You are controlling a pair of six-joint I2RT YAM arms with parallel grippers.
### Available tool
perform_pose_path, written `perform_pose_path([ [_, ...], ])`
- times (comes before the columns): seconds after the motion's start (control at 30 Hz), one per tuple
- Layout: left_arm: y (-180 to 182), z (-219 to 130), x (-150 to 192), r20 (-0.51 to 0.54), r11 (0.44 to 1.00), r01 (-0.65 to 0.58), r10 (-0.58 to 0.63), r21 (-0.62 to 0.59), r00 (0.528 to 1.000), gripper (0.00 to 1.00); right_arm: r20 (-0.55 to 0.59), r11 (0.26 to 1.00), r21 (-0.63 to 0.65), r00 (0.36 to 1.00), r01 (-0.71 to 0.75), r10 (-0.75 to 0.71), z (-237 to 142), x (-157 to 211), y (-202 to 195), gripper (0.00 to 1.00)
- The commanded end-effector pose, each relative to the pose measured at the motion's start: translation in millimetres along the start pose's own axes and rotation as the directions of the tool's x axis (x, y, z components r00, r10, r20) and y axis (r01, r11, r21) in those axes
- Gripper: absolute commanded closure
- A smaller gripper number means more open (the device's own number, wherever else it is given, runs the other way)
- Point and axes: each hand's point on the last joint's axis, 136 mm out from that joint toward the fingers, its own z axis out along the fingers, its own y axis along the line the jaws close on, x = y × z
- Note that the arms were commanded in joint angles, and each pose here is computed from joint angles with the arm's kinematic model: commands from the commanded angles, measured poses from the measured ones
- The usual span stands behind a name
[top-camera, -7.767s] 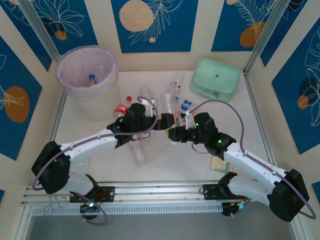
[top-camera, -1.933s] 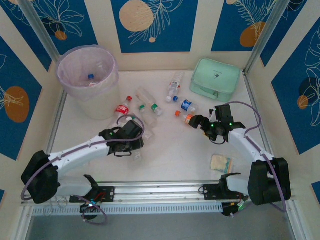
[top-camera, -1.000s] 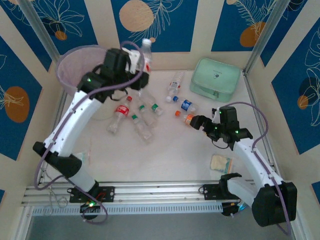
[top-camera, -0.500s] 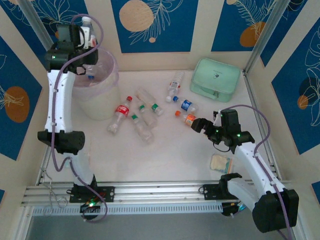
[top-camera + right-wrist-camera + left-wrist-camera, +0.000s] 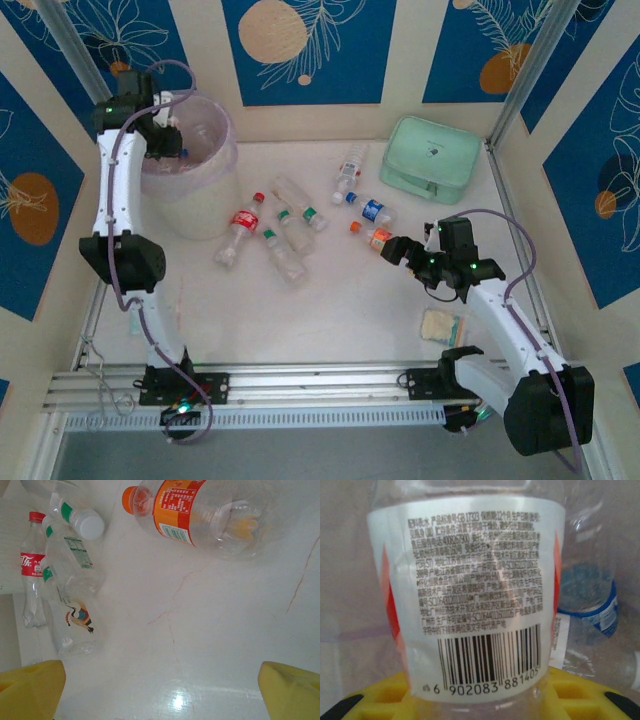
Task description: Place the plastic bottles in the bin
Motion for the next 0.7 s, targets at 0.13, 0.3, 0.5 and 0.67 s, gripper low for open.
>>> perform_pose_path([
  [0.13,-14,59,26,-0.129,0.998,-0.015,0.022,0.053,0.991,0.63,-0.018,1.0,-0.001,1.0,0.004,-0.004,3,7,-4,0.01],
  [0.3,-20,87,34,-0.15,0.997,-0.02,0.031,0.074,0.988,0.4,-0.021,1.0,0.003,1.0,-0.002,0.002,4,11,-8,0.01],
  [0.5,-28,109,50,-0.19,0.994,-0.017,0.037,0.105,0.981,0.14,-0.022,1.0,0.005,1.0,0.003,-0.003,5,10,-8,0.01],
  [0.67,-28,95,46,-0.164,0.994,-0.016,0.033,0.104,0.986,0.0,-0.016,1.0,0.006,1.0,0.013,-0.013,3,6,-6,0.01],
])
